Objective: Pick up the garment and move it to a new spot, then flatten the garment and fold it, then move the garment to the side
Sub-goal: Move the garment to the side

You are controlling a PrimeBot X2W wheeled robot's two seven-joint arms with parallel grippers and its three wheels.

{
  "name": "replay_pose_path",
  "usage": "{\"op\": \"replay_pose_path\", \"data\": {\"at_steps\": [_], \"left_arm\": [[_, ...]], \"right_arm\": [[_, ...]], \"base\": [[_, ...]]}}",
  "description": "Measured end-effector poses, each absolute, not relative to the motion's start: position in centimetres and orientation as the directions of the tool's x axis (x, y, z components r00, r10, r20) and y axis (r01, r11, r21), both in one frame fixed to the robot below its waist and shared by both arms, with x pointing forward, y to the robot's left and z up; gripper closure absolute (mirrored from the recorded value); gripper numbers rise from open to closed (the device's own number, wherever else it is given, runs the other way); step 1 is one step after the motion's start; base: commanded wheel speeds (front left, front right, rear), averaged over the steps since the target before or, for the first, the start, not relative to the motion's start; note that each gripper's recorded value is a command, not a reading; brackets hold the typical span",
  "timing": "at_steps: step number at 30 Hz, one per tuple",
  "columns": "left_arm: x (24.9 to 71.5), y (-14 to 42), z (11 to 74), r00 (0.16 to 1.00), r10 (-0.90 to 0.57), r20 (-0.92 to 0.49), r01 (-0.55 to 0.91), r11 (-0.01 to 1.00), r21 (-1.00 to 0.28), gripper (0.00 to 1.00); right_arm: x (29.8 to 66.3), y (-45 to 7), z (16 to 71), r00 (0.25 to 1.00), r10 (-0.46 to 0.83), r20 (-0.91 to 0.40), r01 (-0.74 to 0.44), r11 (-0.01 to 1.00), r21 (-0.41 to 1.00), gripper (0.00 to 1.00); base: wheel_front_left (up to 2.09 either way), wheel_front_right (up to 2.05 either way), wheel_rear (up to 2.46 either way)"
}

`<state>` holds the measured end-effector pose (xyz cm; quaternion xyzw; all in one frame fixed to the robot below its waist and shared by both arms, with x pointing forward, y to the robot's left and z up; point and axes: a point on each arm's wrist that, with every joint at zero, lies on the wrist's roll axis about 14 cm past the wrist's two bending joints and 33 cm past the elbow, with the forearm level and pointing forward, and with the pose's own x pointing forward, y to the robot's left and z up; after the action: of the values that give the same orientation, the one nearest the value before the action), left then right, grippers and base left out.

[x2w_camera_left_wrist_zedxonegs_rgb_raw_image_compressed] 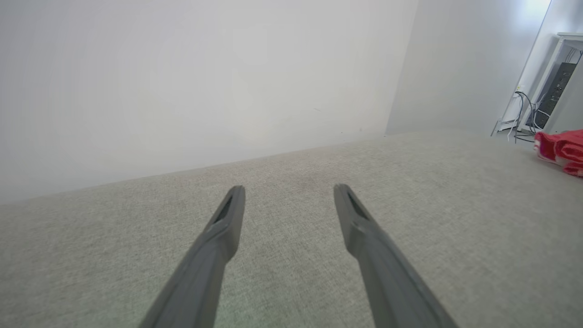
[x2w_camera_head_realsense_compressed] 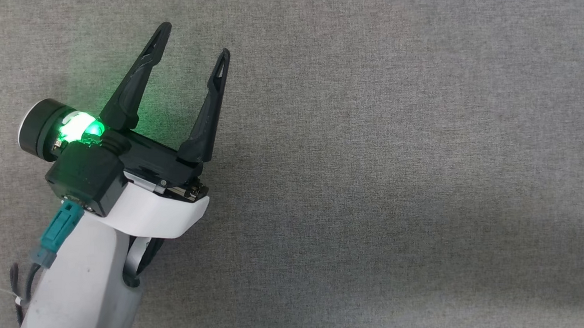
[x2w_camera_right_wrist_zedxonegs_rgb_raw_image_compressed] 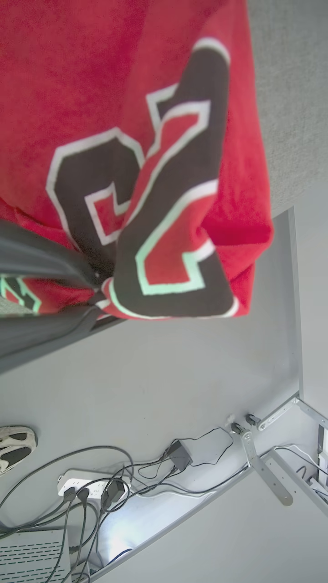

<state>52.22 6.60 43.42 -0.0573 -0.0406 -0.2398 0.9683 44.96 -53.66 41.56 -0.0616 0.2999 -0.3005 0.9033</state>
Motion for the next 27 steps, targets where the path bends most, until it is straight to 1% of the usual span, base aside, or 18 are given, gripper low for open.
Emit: {"op": "replay_pose_path", "data": {"at_steps": [5, 7, 8, 12, 15, 19, 23, 27], "left_arm": [[52.2, 6.3, 43.3, 0.878, -0.467, 0.105, 0.476, 0.874, -0.092, 0.0], [52.1, 6.2, 43.5, 0.876, -0.47, 0.105, 0.479, 0.873, -0.091, 0.0], [52.1, 6.2, 43.6, 0.876, -0.471, 0.107, 0.48, 0.873, -0.09, 0.0], [51.8, 6.2, 44.6, 0.878, -0.464, 0.117, 0.475, 0.876, -0.087, 0.0], [51.1, 6.5, 45.3, 0.887, -0.447, 0.115, 0.458, 0.883, -0.102, 0.0], [49.6, 7.6, 45.8, 0.908, -0.409, 0.09, 0.418, 0.9, -0.125, 0.0], [47.5, 9.0, 46.3, 0.931, -0.36, 0.064, 0.365, 0.919, -0.151, 0.0], [45.2, 11.3, 46.5, 0.955, -0.294, 0.029, 0.295, 0.941, -0.165, 0.0]], "right_arm": [[45.2, -53.4, 40.6, 0.642, -0.585, -0.495, 0.508, 0.809, -0.297, 1.0], [45.3, -53.6, 41.2, 0.656, -0.594, -0.465, 0.504, 0.804, -0.316, 0.53], [45.4, -53.7, 41.6, 0.663, -0.598, -0.449, 0.507, 0.801, -0.319, 0.0], [45.9, -53.8, 43.4, 0.698, -0.598, -0.394, 0.495, 0.801, -0.338, 0.0], [46.8, -52.5, 44.2, 0.739, -0.561, -0.373, 0.456, 0.824, -0.336, 0.0], [48.1, -49.1, 44.7, 0.814, -0.463, -0.351, 0.358, 0.875, -0.326, 0.0], [48.5, -45.1, 45.0, 0.879, -0.358, -0.314, 0.269, 0.918, -0.293, 0.0], [48.4, -40.6, 45.0, 0.928, -0.249, -0.277, 0.185, 0.954, -0.236, 0.0]], "base": [[0.0, 0.0, 0.0], [0.0, 0.0, 0.0], [0.0, 0.0, 0.0], [0.0, 0.0, 0.0], [0.0, 0.0, 0.0], [0.0, 0.0, 0.0], [0.0, 0.0, 0.0], [0.0, 0.0, 0.0]]}}
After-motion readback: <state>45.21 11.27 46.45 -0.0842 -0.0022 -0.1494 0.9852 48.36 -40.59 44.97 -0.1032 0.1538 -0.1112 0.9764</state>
